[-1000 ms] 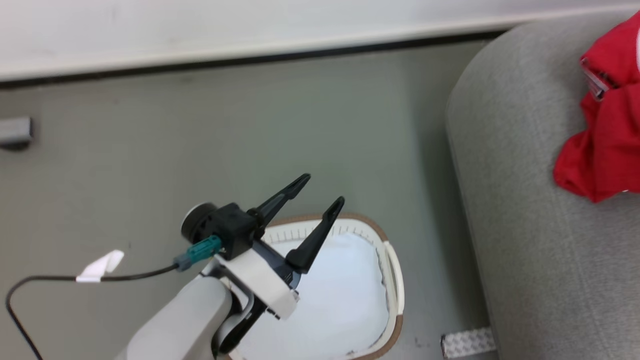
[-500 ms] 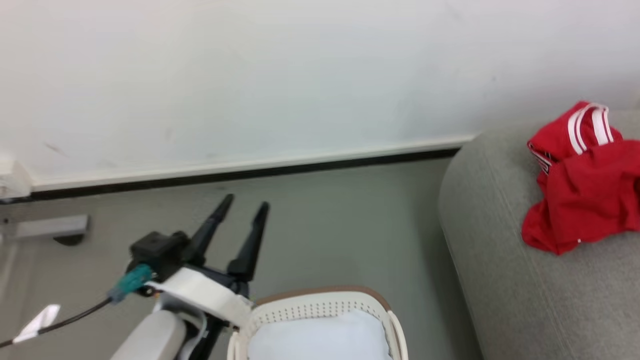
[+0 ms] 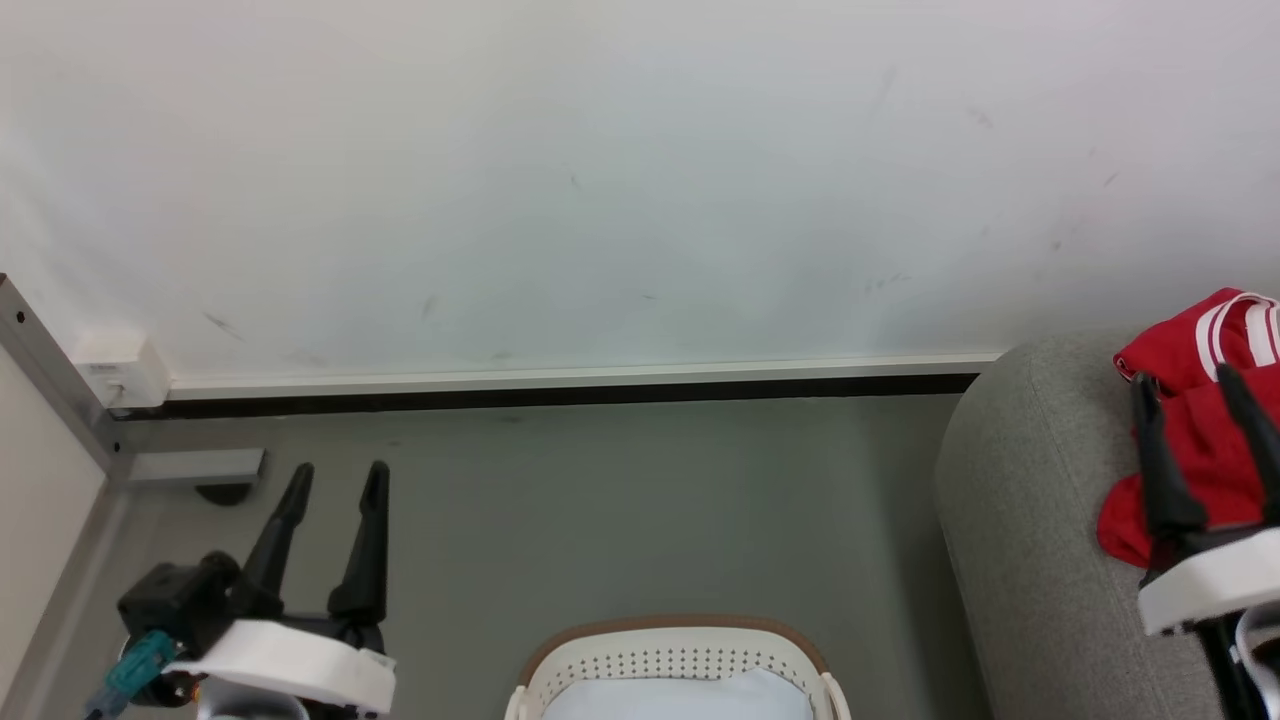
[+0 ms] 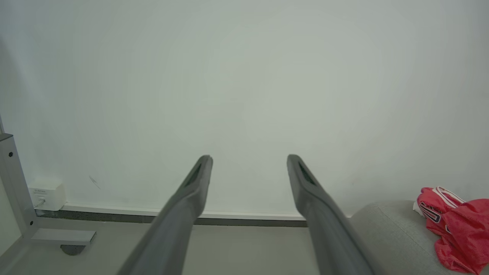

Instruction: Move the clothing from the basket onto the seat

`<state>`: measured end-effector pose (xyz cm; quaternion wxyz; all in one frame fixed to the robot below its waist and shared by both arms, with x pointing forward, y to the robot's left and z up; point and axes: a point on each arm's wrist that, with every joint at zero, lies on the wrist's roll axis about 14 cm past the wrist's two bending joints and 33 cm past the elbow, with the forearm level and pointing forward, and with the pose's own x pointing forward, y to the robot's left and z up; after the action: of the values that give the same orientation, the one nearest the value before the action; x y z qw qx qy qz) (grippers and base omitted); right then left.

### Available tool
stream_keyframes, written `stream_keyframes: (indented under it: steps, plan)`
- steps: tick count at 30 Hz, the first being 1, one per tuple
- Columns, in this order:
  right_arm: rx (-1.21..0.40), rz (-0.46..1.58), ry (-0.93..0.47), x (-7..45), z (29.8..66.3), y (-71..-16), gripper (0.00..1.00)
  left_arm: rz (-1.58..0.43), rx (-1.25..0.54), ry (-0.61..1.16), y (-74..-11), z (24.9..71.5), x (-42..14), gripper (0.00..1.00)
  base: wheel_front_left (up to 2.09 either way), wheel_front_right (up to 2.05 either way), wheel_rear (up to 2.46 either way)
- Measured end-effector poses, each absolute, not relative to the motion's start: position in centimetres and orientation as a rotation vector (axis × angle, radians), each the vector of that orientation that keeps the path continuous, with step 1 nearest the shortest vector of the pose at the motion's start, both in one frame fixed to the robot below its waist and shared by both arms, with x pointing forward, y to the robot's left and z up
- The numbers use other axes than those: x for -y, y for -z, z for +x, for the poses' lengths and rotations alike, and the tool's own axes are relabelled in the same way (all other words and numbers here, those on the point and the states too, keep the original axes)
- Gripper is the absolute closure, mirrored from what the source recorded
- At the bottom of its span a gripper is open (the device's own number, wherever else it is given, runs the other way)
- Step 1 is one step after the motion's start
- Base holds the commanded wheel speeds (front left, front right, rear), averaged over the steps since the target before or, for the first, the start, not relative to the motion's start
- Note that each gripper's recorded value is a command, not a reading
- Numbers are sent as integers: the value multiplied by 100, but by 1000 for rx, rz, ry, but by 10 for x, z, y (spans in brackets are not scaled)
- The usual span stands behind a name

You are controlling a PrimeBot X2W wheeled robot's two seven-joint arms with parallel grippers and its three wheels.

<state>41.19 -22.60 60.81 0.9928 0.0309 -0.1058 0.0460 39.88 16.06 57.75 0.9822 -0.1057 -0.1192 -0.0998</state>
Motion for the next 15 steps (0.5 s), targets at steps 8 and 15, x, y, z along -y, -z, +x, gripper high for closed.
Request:
stream_keyframes:
  steps: [8,15]
  plan:
    - [212,163,-124,187,383,-562,0,-184,191,154,-551,385,-165,0,0,0,0]
    - [171,187,-130,168,372,-541,0,-166,135,161,-528,376,-159,0,0,0,0]
